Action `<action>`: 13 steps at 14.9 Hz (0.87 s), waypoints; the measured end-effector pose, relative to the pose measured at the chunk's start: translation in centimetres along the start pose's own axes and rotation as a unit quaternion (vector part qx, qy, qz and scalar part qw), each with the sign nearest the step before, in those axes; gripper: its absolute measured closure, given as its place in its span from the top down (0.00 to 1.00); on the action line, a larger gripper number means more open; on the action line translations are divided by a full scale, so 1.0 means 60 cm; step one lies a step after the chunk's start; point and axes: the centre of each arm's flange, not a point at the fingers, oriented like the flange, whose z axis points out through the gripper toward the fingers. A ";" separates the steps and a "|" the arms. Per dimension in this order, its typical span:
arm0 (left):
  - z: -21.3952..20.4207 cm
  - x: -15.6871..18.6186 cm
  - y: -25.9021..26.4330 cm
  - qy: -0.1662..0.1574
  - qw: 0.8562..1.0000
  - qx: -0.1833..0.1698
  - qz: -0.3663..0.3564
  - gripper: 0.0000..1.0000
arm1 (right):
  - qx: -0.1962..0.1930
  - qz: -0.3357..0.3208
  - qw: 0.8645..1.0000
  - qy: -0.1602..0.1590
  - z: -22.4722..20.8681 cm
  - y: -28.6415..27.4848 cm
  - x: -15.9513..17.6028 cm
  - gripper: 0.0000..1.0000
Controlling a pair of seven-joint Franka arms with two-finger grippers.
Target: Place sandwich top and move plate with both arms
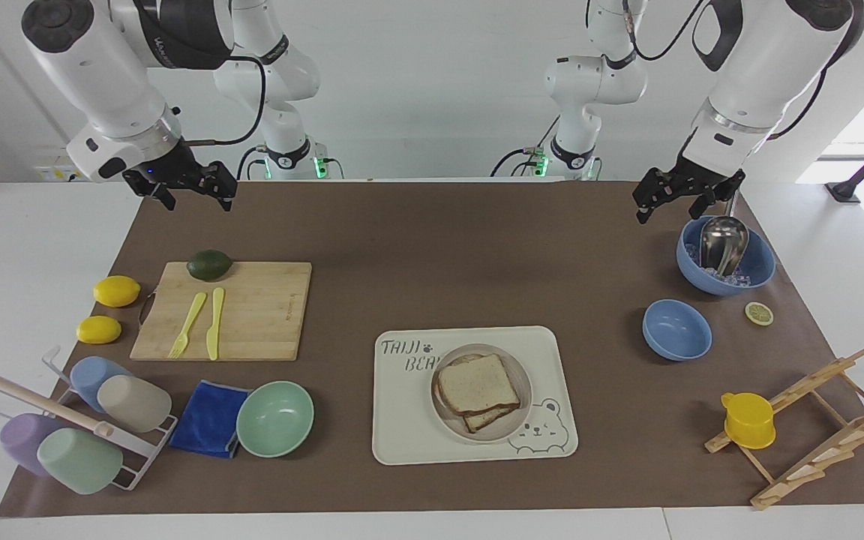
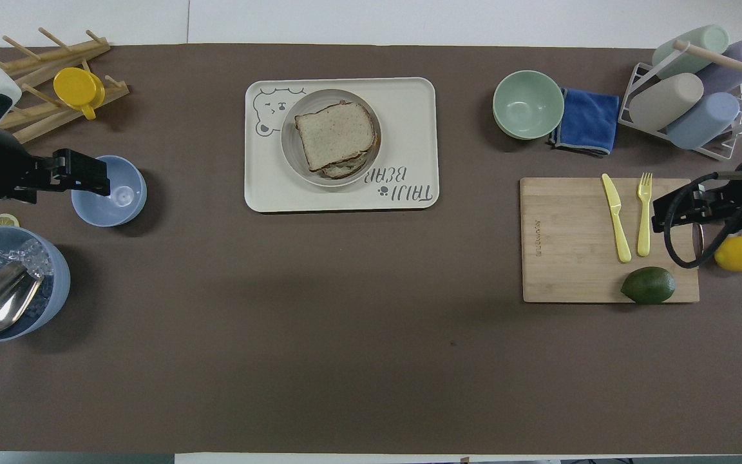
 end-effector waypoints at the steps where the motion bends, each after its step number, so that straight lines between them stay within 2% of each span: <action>1: 0.001 -0.003 -0.001 -0.006 1.000 0.001 0.000 1.00 | 0.000 0.000 1.000 0.000 0.000 0.000 0.000 1.00; 4: -0.003 -0.016 -0.016 -0.026 1.000 0.005 -0.006 1.00 | 0.000 0.000 1.000 0.000 0.000 0.000 0.000 1.00; 13: -0.001 -0.025 -0.017 -0.032 0.999 0.005 0.008 1.00 | 0.000 0.000 1.000 0.000 0.000 0.000 0.000 1.00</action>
